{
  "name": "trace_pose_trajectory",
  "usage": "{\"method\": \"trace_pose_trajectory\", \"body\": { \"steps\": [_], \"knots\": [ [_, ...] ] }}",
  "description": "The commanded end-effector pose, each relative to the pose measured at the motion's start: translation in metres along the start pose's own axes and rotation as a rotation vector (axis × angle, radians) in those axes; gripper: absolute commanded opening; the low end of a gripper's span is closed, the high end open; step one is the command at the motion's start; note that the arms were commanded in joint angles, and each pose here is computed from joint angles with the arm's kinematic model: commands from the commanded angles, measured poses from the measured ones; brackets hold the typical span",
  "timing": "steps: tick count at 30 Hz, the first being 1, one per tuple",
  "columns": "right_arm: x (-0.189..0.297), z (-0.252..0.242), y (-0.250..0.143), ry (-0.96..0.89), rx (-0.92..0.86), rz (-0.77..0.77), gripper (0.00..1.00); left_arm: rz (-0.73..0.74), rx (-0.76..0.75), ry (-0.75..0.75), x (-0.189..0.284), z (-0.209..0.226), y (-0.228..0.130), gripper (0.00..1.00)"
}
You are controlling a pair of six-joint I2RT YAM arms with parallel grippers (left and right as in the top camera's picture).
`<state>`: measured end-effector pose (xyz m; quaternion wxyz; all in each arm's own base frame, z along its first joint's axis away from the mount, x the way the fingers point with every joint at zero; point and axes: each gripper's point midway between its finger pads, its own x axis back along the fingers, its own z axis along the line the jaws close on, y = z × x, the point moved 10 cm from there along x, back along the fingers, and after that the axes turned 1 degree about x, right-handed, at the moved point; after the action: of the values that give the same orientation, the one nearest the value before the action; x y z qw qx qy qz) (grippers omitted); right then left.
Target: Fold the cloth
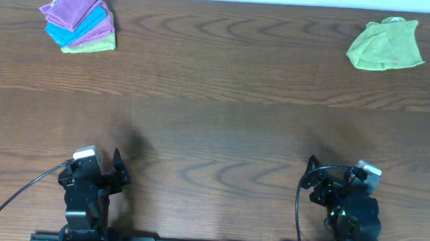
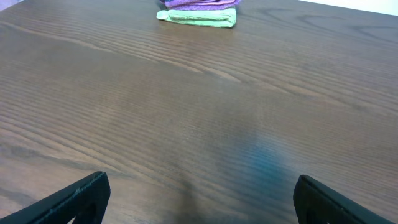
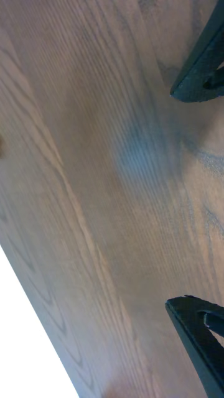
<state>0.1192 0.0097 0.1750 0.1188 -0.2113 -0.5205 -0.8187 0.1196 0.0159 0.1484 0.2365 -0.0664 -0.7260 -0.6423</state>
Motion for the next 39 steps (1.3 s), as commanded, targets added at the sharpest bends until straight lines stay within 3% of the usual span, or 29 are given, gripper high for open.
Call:
{"method": "trace_pose_trajectory", "body": {
  "steps": [1,11,21,39],
  "knots": [
    [0.000,-0.001,0.000,-0.004,-0.012,-0.006,0.99,0.006,0.000,0.011,-0.002,0.001,-0.005,0.95],
    [-0.002,-0.031,-0.006,-0.255,0.210,-0.078,0.99,0.006,0.000,0.011,-0.002,0.001,-0.005,0.95],
    [-0.013,-0.027,-0.021,-0.111,0.553,-0.005,0.99,0.006,0.000,0.011,-0.002,0.001,-0.005,0.95],
    [-0.012,-0.027,-0.031,-0.057,0.568,0.072,0.99,0.006,0.000,0.011,-0.002,0.001,-0.005,0.95]
  ]
}}
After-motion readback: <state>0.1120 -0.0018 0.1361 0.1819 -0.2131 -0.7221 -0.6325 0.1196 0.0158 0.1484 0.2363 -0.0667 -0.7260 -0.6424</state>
